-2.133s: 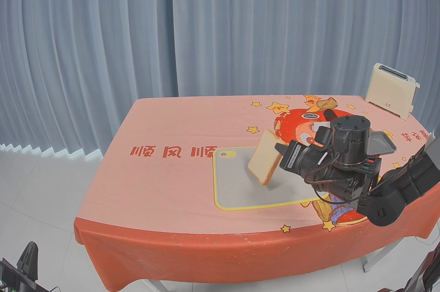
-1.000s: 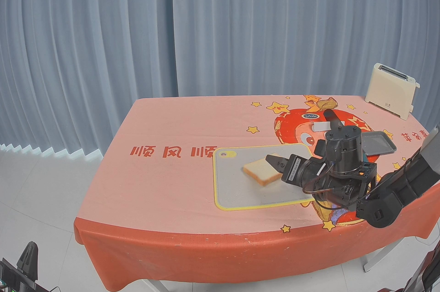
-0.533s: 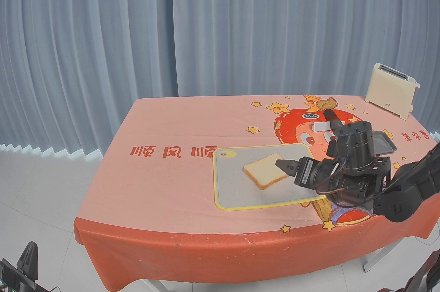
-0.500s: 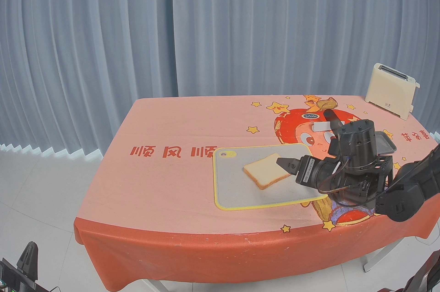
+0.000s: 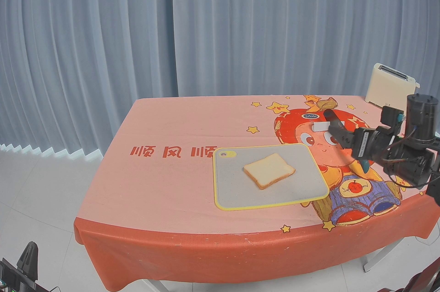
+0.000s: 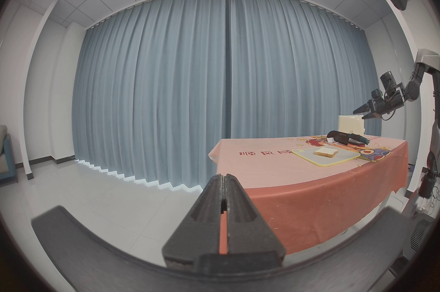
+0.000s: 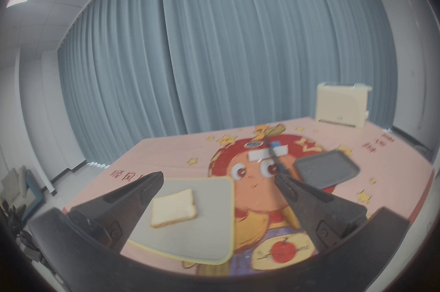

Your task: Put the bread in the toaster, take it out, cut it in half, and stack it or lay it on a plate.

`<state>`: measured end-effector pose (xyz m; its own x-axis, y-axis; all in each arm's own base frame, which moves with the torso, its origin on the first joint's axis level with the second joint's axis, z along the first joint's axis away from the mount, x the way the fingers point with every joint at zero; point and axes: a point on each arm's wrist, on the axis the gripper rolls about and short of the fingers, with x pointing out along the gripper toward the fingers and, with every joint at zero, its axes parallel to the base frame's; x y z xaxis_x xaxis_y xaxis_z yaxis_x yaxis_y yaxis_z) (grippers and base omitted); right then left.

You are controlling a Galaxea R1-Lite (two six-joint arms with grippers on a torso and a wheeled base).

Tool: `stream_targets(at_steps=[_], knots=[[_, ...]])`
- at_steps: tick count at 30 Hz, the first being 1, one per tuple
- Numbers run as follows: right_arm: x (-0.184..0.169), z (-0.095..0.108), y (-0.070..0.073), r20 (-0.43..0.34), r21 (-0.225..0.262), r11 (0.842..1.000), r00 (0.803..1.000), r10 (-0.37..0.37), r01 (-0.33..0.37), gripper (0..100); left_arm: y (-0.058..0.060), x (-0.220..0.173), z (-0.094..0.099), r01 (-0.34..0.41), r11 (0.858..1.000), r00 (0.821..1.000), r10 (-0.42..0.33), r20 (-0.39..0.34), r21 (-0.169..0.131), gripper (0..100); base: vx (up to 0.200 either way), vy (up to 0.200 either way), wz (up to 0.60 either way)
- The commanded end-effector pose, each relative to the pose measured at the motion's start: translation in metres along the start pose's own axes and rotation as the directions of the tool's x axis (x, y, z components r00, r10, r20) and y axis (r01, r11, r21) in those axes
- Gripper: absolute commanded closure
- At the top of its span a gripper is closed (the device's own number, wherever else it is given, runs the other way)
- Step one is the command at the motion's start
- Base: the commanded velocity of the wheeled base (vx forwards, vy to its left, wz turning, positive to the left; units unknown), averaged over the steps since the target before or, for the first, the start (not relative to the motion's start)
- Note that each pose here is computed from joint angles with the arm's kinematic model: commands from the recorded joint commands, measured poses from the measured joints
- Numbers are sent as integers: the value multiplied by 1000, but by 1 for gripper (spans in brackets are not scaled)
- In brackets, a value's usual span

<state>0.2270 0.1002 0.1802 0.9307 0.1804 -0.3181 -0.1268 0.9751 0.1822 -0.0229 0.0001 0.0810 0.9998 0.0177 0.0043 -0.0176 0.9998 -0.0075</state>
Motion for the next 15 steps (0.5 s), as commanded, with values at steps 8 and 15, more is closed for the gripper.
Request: stream_targets(at_steps=[8, 15], knots=[[-42, 31, -36, 164, 4, 996, 982, -91, 91, 0, 0, 0, -5, -1, 1000, 1000, 1, -1, 0, 100, 0, 0, 0], [-49, 39, -61, 109, -7, 987, 982, -156, 158, 0, 0, 0, -5, -1, 1000, 1000, 1, -1, 0, 100, 0, 0, 0]])
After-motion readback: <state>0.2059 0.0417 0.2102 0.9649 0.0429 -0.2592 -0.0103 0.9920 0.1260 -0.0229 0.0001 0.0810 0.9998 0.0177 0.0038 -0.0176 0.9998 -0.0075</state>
